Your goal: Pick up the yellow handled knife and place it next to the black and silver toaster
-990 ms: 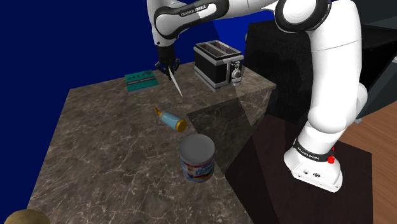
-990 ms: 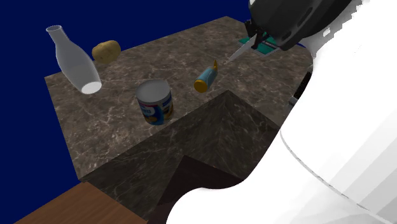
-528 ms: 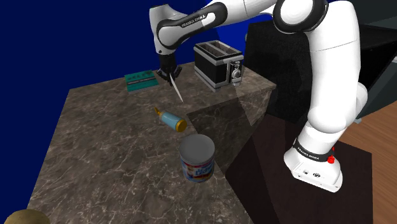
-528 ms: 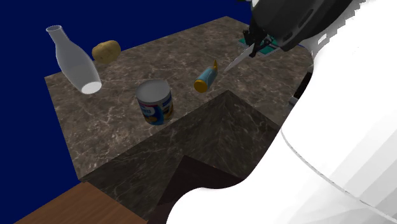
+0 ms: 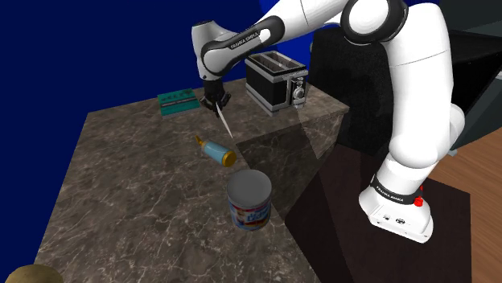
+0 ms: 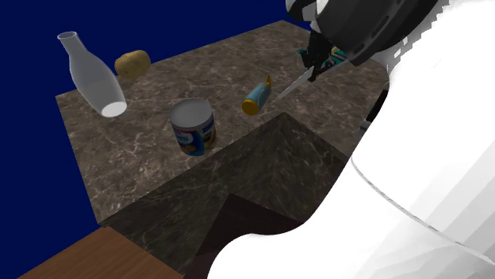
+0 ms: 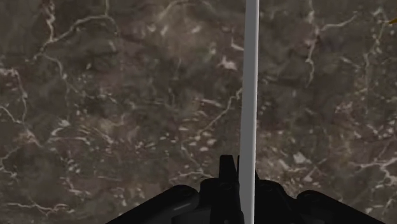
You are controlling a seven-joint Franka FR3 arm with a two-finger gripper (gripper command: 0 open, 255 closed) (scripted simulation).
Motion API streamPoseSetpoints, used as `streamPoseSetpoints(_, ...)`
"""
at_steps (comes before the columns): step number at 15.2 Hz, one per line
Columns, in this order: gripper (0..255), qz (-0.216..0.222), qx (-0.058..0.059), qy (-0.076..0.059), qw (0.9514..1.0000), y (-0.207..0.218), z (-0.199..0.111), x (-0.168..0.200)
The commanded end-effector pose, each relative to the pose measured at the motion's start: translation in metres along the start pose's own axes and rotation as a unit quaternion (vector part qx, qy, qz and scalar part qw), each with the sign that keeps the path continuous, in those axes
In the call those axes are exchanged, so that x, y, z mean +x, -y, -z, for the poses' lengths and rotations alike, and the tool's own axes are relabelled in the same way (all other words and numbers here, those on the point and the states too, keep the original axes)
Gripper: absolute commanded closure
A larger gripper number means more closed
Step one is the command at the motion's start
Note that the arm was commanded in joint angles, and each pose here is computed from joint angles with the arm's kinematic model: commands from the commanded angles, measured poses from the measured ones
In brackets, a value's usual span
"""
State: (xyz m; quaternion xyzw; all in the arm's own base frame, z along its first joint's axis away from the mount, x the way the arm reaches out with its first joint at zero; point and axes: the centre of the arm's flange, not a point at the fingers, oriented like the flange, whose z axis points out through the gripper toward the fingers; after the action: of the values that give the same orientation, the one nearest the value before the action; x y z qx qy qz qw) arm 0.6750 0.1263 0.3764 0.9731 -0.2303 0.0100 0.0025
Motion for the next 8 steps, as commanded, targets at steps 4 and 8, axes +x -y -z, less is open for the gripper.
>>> streamPoseSetpoints(4, 255, 0.000, 0.000, 0.000, 1.0000, -0.001, -0.027, -0.002)
streamPoseSetpoints(8, 255, 0.000, 0.000, 0.000, 1.0000, -0.001, -0.038, -0.002)
